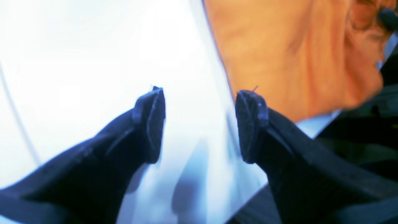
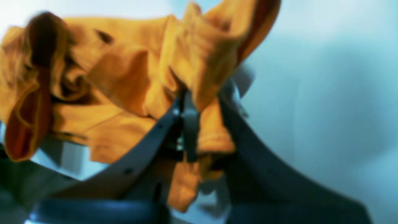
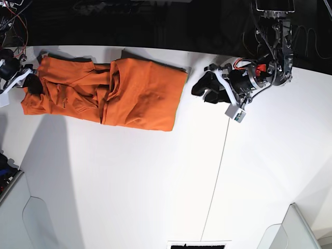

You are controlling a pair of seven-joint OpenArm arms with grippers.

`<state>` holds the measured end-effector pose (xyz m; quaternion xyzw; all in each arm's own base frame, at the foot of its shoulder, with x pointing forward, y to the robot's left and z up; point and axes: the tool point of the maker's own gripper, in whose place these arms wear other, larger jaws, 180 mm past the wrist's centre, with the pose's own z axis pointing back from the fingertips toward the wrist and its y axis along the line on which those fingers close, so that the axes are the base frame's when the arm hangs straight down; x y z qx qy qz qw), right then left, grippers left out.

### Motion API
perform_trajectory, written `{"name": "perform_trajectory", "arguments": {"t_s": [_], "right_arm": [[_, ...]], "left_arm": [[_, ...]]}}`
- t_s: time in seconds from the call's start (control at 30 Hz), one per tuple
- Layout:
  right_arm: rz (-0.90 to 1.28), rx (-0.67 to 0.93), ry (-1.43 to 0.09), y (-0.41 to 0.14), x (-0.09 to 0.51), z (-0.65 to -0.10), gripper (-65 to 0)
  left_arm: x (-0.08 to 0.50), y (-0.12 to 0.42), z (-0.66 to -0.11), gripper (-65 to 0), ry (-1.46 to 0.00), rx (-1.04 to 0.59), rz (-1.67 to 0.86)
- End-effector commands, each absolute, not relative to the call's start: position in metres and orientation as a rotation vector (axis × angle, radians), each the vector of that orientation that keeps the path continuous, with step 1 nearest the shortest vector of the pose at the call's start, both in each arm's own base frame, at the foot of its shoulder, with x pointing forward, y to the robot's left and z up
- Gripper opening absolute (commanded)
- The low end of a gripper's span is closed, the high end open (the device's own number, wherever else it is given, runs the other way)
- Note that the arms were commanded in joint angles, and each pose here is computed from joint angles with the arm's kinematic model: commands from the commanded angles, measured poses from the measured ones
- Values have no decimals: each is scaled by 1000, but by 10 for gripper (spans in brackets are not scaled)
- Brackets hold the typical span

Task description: Layout the t-shirt on the table in an organized manner, then fold the t-shirt properly

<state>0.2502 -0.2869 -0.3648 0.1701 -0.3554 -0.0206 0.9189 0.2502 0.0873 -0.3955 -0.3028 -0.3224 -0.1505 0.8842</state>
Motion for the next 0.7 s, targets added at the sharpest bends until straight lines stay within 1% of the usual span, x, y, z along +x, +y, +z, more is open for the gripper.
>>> {"name": "perform_trajectory", "arguments": {"t_s": [0.0, 0.07, 0.17, 0.3, 0.47, 0.57, 0.6, 0.67], "right_arm": [[0, 353, -813, -285, 264, -338, -650], [50, 367, -857, -270, 269, -319, -650], [113, 440, -942, -239, 274, -289, -650], [211, 500, -986, -191, 276, -273, -650], [316, 655, -953, -108, 271, -284, -650], [394, 685, -904, -63, 266, -302, -650], [423, 700, -879, -49, 263, -308, -621], [485, 734, -837, -25, 255, -315, -404]], "left_arm": [[253, 84, -386, -272, -712, -654, -317], [243, 82, -393, -272, -688, -663, -312], [231, 75, -399, -272, -656, -679, -312], [217, 66, -406, -272, -627, -706, -289], [207, 64, -412, -272, -603, -707, -281], [207, 64, -412, -272, -604, -708, -280], [207, 64, -412, -272, -604, -707, -280], [206, 64, -412, -272, -602, -708, -280]]}}
